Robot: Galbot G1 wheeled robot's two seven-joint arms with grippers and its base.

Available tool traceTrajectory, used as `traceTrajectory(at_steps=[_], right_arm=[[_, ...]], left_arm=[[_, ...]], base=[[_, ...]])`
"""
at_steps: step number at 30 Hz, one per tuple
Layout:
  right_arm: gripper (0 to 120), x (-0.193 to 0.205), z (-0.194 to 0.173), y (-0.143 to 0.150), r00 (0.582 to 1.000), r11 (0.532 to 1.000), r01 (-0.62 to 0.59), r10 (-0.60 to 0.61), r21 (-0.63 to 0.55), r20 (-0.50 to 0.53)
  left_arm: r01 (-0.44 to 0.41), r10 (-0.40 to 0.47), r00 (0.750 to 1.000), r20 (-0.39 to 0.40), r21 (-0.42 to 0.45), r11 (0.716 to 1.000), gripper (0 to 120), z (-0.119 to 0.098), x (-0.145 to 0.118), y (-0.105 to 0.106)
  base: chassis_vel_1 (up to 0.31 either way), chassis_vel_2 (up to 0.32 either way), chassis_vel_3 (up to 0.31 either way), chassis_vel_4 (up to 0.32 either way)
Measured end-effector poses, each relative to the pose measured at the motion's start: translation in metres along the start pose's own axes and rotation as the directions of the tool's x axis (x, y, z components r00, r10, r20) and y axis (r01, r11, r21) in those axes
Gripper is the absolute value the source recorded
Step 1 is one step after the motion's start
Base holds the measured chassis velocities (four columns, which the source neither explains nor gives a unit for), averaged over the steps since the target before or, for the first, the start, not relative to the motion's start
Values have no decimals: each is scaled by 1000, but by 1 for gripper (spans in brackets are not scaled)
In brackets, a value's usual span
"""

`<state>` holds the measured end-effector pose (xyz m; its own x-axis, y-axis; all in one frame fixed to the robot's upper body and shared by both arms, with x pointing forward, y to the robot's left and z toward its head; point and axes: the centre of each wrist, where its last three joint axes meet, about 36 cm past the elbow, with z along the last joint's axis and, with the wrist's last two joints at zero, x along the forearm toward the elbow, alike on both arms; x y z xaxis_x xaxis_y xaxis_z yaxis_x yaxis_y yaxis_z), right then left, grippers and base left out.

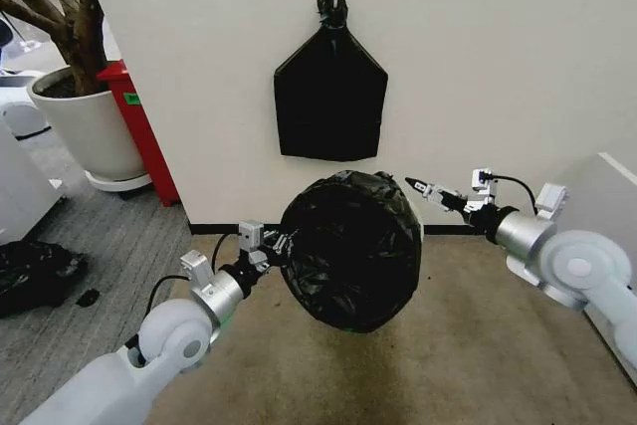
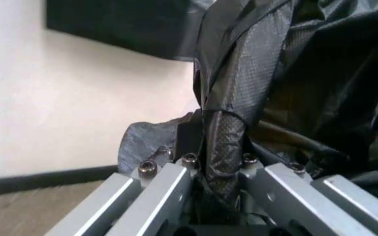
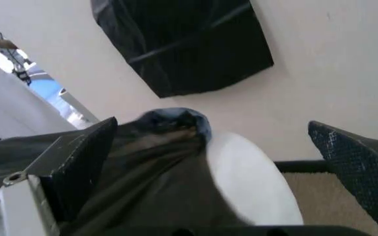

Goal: Place the garbage bag over the trash bin.

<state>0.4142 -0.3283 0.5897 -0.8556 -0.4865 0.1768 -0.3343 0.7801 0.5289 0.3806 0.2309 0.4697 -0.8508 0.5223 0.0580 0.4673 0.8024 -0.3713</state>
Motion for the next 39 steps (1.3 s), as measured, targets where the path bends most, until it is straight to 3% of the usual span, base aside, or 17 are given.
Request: traceTrajectory(at_steps=[3,5,7,10,14,18,21,25,31,39], right_arm=[[100,10,-1,29,1000,999,4,-5,39,29],[100,22,2,64,998,993,6,-12,116,57],[100,25,3,74,998,990,6,-14,138,61],[100,40,11,111,998,968,21,-34,251,46],[100,43,30,131,997,890,81,-76,448,-29],[100,29,53,139,985,842,169,-125,512,-119],[99,22,62,145,980,836,191,-135,515,-144],[81,-5,84,169,969,859,209,-117,468,-216],[59,-26,95,195,955,937,91,14,337,-298],[31,-57,105,208,939,961,-59,146,271,-313]], left_arm=[[89,-89,996,-15,21,996,1,-3,-1,-5],[162,-161,986,-40,22,987,1,-4,0,-13],[181,-179,982,-51,21,983,1,-4,0,-15],[257,-252,962,-103,34,966,1,-8,4,-28],[340,-328,927,-184,36,940,1,-18,10,-41],[369,-353,908,-224,30,929,1,-25,14,-48],[375,-358,903,-236,30,927,1,-27,14,-49],[387,-367,896,-251,36,921,1,-33,14,-51],[393,-372,894,-250,39,919,1,-32,11,-49],[388,-372,898,-236,22,922,1,-27,8,-50]], base=[[0,0,0,0],[0,0,0,0],[0,0,0,0],[0,0,0,0],[0,0,0,0],[0,0,0,0],[0,0,0,0],[0,0,0,0],[0,0,0,0],[0,0,0,0]])
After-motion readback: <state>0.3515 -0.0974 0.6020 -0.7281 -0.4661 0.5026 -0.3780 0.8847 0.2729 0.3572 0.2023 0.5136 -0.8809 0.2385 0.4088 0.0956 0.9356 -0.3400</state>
